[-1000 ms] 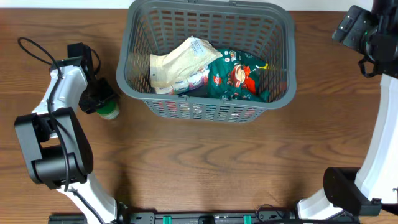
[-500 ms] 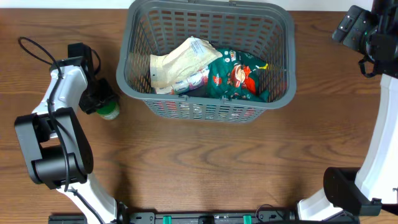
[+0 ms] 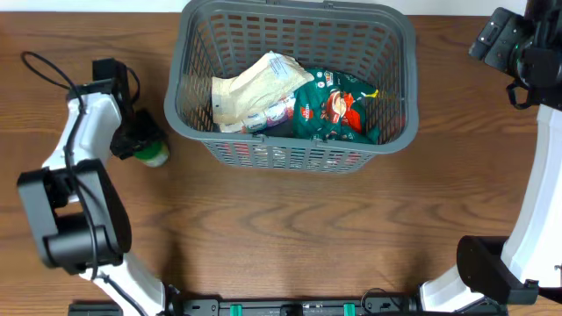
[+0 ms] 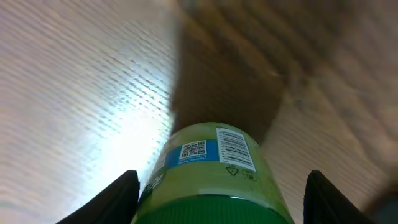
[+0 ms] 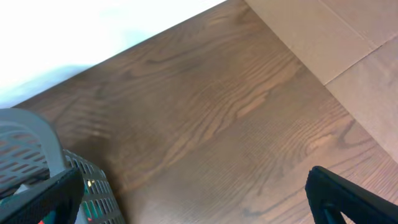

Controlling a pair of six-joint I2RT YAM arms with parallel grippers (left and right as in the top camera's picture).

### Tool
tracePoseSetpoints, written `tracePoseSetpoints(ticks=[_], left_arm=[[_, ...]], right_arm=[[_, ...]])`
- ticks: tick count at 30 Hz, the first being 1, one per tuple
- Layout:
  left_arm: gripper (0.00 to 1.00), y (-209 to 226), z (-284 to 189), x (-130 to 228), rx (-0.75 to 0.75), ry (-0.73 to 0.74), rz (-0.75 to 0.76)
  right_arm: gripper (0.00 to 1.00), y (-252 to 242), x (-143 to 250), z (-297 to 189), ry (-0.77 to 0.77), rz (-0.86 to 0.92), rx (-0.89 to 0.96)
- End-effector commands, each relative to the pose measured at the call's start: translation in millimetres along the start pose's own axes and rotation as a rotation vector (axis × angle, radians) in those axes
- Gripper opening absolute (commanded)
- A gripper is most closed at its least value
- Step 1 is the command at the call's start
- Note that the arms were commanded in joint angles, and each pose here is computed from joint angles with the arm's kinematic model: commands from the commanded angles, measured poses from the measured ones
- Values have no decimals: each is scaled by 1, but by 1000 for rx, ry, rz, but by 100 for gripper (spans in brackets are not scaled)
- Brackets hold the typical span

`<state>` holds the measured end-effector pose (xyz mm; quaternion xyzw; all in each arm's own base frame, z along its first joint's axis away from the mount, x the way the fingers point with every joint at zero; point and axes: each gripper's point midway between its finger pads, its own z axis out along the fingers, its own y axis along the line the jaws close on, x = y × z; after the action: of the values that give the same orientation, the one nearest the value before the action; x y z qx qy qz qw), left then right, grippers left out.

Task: Pack container
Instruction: 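Lower the left gripper around the green-lidded jar, close and lift, then carry the jar over the basket and lower it inside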

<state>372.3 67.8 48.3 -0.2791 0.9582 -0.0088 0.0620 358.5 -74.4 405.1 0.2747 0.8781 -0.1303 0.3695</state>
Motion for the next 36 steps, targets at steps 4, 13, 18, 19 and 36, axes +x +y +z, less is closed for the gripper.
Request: tracePoseSetpoints(ticks=[4, 13, 18, 19, 36], left_arm=[[6, -6, -72, -21, 69, -196, -7], [6, -10, -171, -30, 177, -455, -14], [6, -12, -244, -28, 264, -643, -7], [6, -13, -257, -26, 288, -675, -3], [6, -106, -405, 33, 814, -867, 387]], right_arm=[[99, -5, -3, -3, -16, 22, 14], [99, -5, -3, -3, -16, 22, 14], [99, -5, -3, -3, -16, 22, 14], [99, -5, -3, -3, -16, 22, 14], [99, -5, -3, -3, -16, 22, 14]])
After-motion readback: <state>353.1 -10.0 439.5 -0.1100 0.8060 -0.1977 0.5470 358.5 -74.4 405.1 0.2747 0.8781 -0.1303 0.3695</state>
